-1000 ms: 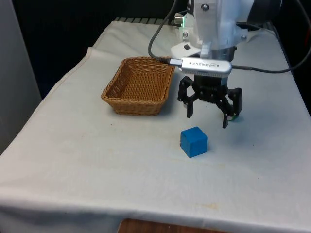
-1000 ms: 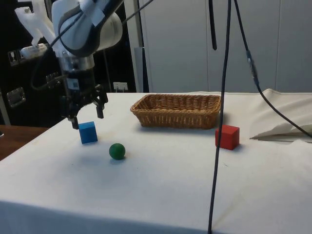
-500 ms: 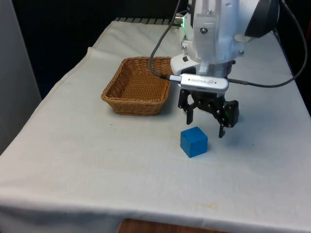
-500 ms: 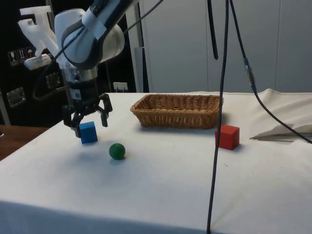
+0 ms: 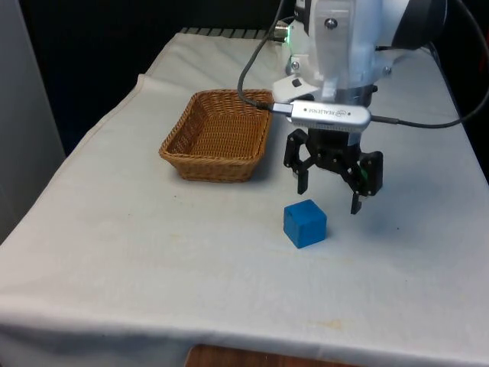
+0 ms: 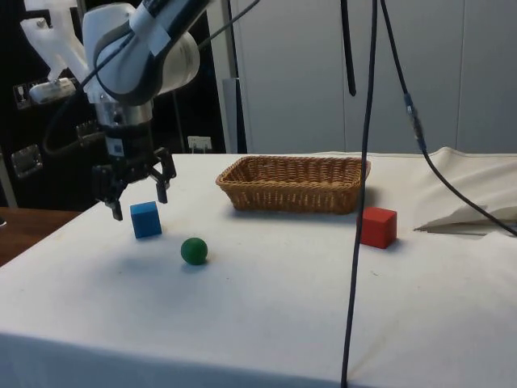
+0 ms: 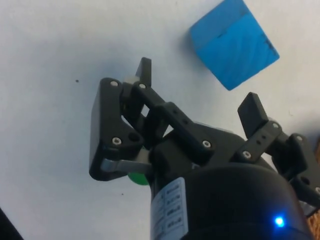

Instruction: Place all non-red objects into the basket.

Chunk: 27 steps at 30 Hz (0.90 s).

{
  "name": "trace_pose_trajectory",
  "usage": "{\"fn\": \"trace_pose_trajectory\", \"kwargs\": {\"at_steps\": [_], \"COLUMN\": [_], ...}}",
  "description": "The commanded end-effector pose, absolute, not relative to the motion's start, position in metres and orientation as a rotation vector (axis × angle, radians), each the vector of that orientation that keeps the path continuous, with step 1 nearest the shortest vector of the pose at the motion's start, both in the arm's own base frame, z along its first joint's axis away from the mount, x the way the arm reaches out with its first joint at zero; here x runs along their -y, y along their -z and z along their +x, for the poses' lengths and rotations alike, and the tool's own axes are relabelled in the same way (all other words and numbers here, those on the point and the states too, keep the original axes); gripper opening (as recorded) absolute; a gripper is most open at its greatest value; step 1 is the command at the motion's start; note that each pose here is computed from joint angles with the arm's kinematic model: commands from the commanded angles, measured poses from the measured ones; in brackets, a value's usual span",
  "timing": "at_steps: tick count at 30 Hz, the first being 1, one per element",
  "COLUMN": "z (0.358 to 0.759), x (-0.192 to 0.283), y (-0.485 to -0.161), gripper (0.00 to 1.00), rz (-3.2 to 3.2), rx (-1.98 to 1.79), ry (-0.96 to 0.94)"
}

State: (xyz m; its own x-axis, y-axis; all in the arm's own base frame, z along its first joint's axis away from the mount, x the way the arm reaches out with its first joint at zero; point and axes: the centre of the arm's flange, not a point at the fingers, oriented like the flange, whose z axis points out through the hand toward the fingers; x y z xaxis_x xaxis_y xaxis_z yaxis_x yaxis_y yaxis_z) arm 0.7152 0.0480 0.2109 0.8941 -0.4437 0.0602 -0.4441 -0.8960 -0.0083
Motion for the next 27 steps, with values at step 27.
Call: {"fn": "trace_pose_trajectory", "kwargs": {"at_steps": [27], "z": [0.732], "x": [-0.034], "y": [-0.219], "gripper": [1.0], "rz": [2.995], "rx": [0.801], "ry": [-0.048]}}
